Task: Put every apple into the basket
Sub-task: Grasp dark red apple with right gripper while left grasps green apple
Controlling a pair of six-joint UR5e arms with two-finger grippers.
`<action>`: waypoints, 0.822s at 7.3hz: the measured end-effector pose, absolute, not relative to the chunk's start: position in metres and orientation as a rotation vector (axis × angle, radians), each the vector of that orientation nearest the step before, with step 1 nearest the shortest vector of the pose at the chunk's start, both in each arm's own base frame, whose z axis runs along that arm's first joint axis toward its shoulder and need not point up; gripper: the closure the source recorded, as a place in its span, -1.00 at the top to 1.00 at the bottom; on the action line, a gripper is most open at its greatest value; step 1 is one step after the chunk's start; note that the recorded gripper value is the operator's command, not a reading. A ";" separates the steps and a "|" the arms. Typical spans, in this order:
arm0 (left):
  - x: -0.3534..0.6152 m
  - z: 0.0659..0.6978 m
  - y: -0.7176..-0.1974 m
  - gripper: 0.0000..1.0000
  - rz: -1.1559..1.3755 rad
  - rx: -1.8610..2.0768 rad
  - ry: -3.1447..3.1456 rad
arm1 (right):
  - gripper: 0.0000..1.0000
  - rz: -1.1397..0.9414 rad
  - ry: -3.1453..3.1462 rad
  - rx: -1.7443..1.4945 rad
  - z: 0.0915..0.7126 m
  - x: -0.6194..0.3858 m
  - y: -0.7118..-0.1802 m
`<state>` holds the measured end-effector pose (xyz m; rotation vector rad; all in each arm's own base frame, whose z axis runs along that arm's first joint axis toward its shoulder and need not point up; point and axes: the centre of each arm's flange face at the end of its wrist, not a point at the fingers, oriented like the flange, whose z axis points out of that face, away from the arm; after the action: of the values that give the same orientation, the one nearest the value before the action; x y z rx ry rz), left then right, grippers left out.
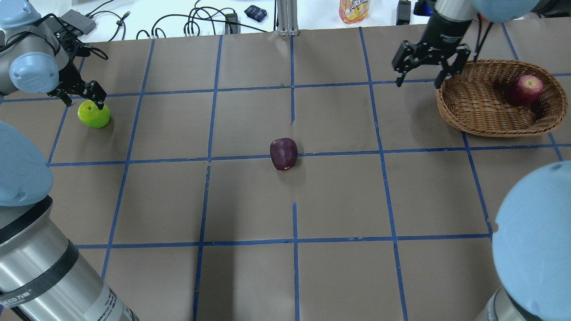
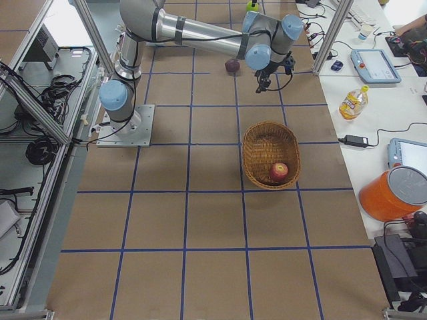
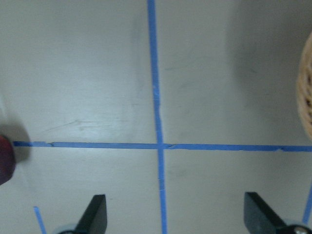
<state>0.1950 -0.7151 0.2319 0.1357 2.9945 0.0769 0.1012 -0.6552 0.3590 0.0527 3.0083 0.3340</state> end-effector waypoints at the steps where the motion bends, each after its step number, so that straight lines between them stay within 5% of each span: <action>1: 0.197 0.228 -0.719 1.00 0.104 0.144 3.003 | 1.00 0.328 3.005 0.092 0.356 0.146 -0.650; 6: 0.196 0.210 -0.721 1.00 0.156 0.169 3.041 | 1.00 0.336 3.017 0.097 0.282 0.319 -0.617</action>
<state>0.1958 -0.7207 0.2097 0.1692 3.0409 0.1558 0.3190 -0.6168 0.2823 0.0967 3.0165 0.3356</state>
